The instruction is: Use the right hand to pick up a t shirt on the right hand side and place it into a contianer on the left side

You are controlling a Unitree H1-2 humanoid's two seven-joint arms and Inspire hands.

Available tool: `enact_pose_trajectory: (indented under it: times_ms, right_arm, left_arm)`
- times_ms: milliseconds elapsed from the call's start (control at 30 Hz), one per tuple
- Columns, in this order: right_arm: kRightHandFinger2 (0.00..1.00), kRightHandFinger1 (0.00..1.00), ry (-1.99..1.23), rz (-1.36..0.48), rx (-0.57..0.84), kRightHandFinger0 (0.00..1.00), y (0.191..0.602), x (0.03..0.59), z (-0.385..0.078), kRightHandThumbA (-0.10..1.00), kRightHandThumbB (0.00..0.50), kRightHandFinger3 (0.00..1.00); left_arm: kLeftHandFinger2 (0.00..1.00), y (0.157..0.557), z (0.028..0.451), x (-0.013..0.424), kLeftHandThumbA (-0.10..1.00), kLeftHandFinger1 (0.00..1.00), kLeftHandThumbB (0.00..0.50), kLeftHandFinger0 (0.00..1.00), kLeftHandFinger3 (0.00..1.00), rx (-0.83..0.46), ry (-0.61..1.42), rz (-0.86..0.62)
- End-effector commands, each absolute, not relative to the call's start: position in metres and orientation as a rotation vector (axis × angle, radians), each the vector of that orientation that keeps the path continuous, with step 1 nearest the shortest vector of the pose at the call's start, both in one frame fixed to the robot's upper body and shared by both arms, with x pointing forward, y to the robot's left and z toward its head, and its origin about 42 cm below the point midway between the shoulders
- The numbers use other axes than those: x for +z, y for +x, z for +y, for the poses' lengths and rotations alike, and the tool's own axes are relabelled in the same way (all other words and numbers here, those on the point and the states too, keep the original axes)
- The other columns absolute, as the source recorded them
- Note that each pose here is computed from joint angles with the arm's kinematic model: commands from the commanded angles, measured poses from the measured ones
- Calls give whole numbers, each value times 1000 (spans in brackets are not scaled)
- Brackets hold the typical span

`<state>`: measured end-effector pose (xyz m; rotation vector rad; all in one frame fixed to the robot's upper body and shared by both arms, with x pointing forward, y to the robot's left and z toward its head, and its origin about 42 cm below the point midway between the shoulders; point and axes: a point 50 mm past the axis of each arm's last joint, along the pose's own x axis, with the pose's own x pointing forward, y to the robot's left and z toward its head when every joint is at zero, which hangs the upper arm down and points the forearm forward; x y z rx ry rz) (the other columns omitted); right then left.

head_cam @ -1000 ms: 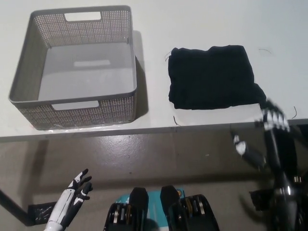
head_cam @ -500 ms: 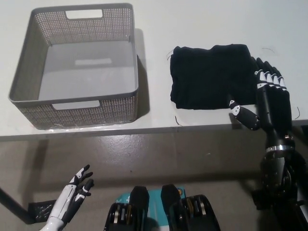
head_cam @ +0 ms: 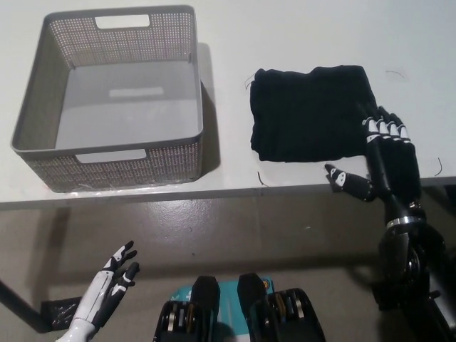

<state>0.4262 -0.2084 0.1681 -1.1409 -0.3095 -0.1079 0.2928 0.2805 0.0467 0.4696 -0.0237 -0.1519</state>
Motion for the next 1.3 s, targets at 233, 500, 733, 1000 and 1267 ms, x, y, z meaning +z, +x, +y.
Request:
enact_pose_trajectory:
  times_ms: [233,500,733,1000,1267]
  right_arm:
    - [1000,1000,-1180,-347,-90,1000,445,180,-195,807,500,1000]
    - [1000,1000,-1171,-344,-60,1000,453,173,-178,822,497,1000]
    - [1000,1000,-1176,-354,-51,1000,460,167,-168,825,497,1000]
    - [1000,1000,-1194,-352,-52,1000,477,174,-162,836,498,1000]
    - [1000,1000,-1163,-362,-36,1000,492,176,-157,859,500,1000]
  left_arm:
    - [929,303,281,62,1000,800,381,728,1000,-173,492,-89]
    - [938,306,280,64,1000,798,379,719,1000,-181,501,-99]
    - [949,306,281,66,1000,806,401,724,1000,-193,512,-99]
    - [946,307,280,69,1000,802,407,721,1000,-194,503,-97]
    - [963,308,282,72,1000,811,393,739,1000,-190,501,-98]
